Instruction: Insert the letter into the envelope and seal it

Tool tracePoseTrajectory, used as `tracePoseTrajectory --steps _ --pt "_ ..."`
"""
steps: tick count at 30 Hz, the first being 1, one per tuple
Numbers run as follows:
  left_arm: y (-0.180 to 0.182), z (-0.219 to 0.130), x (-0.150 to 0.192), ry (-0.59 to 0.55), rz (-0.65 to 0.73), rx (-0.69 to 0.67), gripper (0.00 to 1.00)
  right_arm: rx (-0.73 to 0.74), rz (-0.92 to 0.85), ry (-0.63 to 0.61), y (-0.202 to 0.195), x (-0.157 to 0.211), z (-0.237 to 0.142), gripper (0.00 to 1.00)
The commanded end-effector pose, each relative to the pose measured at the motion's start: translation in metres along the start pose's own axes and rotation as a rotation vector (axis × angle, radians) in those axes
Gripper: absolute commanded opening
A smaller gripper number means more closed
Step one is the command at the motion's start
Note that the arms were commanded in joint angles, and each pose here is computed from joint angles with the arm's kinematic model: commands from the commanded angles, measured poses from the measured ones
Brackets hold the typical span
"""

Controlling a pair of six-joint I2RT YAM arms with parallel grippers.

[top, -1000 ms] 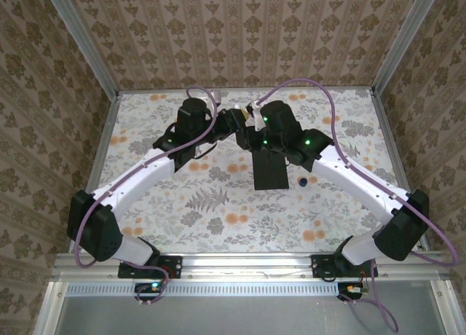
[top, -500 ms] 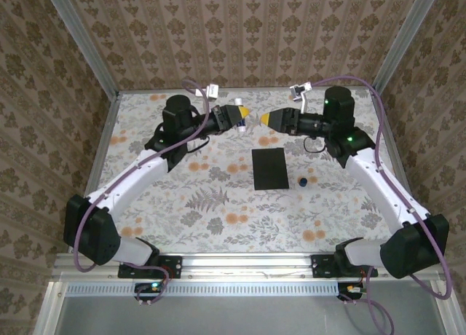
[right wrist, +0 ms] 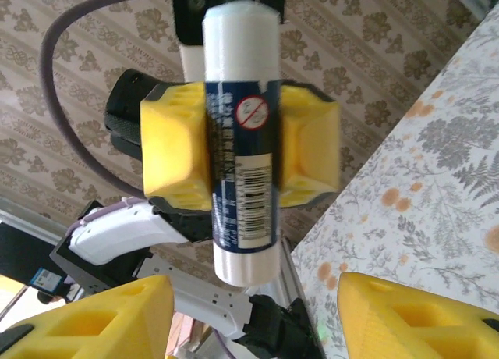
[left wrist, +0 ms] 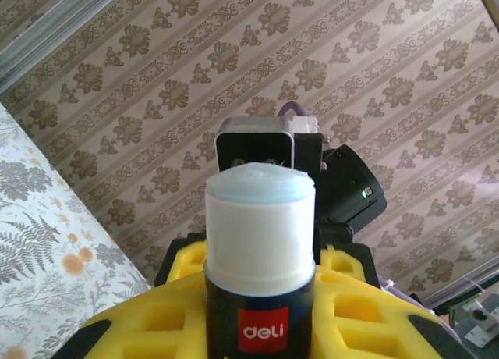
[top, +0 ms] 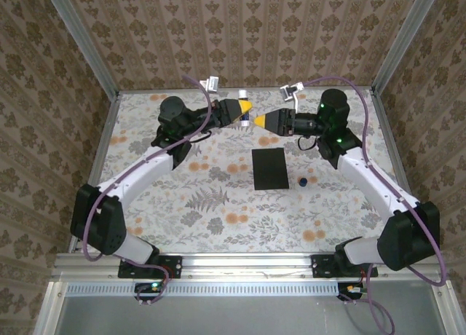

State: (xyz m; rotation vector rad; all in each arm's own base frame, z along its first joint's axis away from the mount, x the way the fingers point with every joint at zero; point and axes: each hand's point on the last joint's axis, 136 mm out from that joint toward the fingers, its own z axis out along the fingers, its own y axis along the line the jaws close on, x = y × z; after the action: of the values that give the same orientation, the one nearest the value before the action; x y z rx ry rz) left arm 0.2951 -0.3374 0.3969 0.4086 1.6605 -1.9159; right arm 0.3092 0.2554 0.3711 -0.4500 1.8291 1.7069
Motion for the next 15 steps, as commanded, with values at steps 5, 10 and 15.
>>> tracePoseTrajectory --steps 5,10,15 --pt "-0.019 0.007 -0.002 -0.017 0.022 0.094 0.0 -0.074 -0.078 -0.022 0.026 -0.009 0.019 0.56" --pt "-0.018 0.008 -0.004 -0.028 0.008 0.104 0.0 -0.067 -0.061 -0.033 0.015 -0.011 0.026 0.5" --pt "-0.019 0.009 -0.003 -0.028 0.007 0.107 0.0 -0.068 -0.066 -0.045 0.016 -0.015 0.026 0.4"
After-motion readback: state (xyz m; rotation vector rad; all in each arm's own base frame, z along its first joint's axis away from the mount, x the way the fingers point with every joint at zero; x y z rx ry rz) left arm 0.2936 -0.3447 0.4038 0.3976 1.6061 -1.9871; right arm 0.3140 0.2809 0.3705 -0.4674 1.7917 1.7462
